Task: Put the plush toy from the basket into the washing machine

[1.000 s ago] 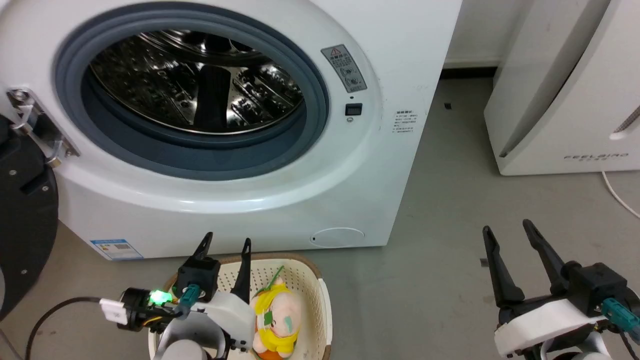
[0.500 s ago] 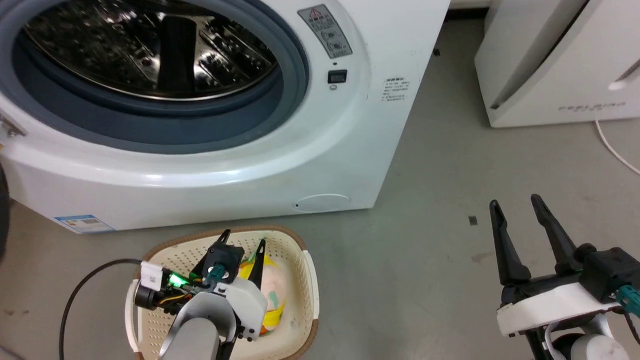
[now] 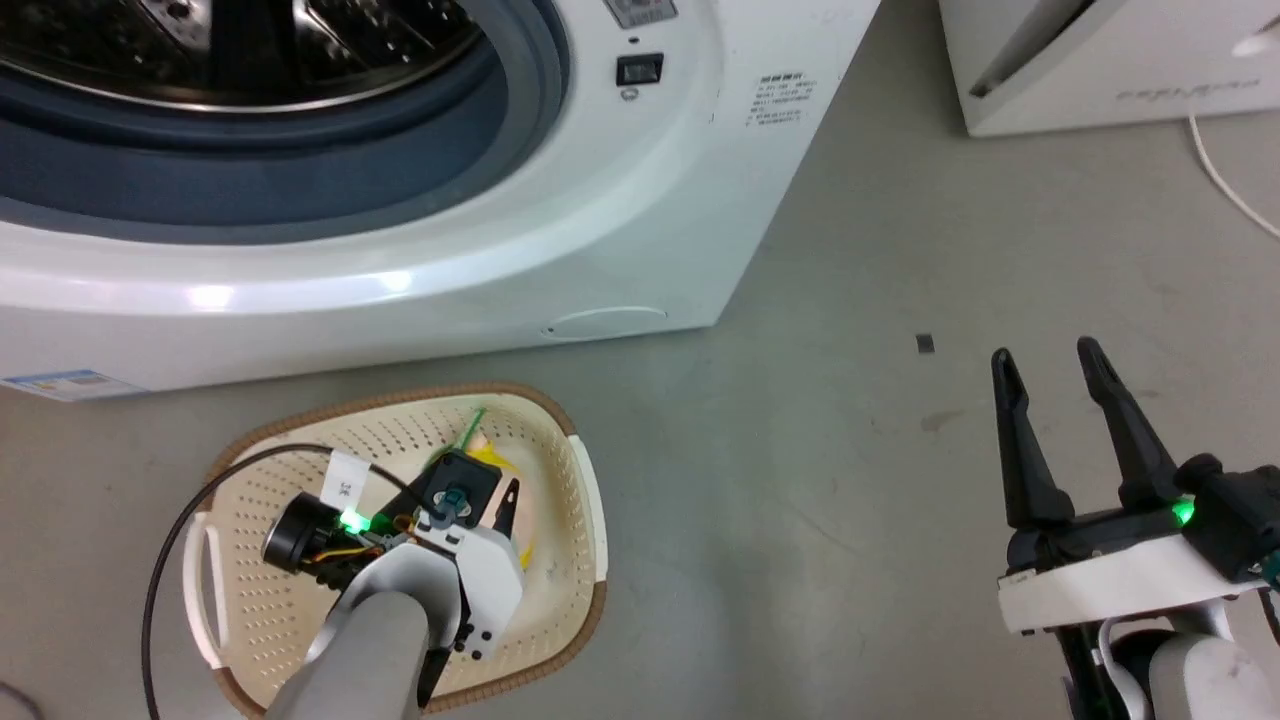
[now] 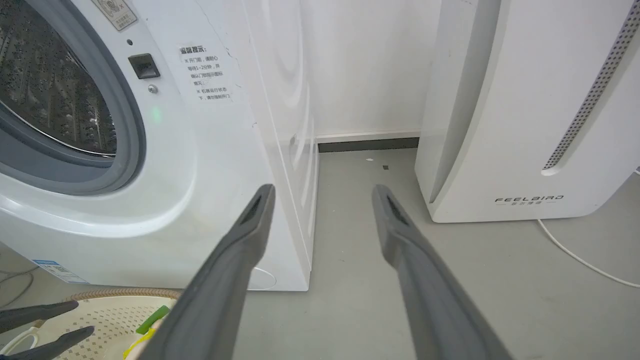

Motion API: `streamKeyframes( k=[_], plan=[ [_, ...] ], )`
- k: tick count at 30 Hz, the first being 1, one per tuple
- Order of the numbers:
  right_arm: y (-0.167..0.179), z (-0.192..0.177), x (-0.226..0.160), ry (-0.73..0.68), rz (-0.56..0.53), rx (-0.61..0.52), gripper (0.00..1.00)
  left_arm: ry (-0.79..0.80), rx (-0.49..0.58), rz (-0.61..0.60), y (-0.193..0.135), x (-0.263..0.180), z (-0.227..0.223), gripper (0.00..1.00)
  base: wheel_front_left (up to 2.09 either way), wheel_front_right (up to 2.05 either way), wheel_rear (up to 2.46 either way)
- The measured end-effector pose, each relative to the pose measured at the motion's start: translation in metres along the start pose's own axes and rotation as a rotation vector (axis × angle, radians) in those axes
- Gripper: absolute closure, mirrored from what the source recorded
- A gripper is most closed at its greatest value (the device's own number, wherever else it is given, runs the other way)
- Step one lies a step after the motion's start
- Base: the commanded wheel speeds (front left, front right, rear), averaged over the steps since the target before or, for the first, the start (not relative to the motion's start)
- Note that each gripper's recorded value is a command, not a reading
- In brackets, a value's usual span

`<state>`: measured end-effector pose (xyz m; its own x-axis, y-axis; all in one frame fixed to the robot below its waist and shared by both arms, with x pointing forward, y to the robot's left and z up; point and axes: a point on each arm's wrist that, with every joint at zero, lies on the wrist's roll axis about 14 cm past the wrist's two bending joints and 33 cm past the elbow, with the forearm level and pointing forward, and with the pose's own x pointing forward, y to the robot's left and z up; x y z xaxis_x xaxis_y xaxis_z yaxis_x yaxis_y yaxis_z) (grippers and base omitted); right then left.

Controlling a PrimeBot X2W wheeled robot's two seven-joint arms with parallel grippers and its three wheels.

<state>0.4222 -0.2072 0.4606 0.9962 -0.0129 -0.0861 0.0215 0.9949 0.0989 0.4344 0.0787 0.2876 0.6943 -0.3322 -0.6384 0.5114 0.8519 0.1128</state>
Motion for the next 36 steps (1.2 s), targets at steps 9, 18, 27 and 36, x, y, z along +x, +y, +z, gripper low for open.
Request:
streamKeyframes(
  k=[9, 18, 27, 36],
  plan=[
    [-0.008, -0.022, 0.012, 0.037, -0.021, 0.012, 0.00, 0.165, 0.030, -0.074, -0.008, 0.032, -0.042, 0.00, 0.00, 0.00, 0.00],
    [-0.018, -0.046, 0.021, 0.079, -0.048, 0.016, 0.00, 0.325, 0.088, -0.142, -0.015, 0.057, -0.087, 0.00, 0.00, 0.00, 0.00],
    [-0.027, -0.065, 0.026, 0.108, -0.075, 0.031, 0.00, 0.435, 0.131, -0.197, -0.020, 0.077, -0.120, 0.00, 0.00, 0.00, 0.00],
    [-0.035, -0.078, 0.033, 0.120, -0.094, 0.027, 0.00, 0.522, 0.161, -0.250, -0.028, 0.094, -0.146, 0.00, 0.00, 0.00, 0.00]
  ],
)
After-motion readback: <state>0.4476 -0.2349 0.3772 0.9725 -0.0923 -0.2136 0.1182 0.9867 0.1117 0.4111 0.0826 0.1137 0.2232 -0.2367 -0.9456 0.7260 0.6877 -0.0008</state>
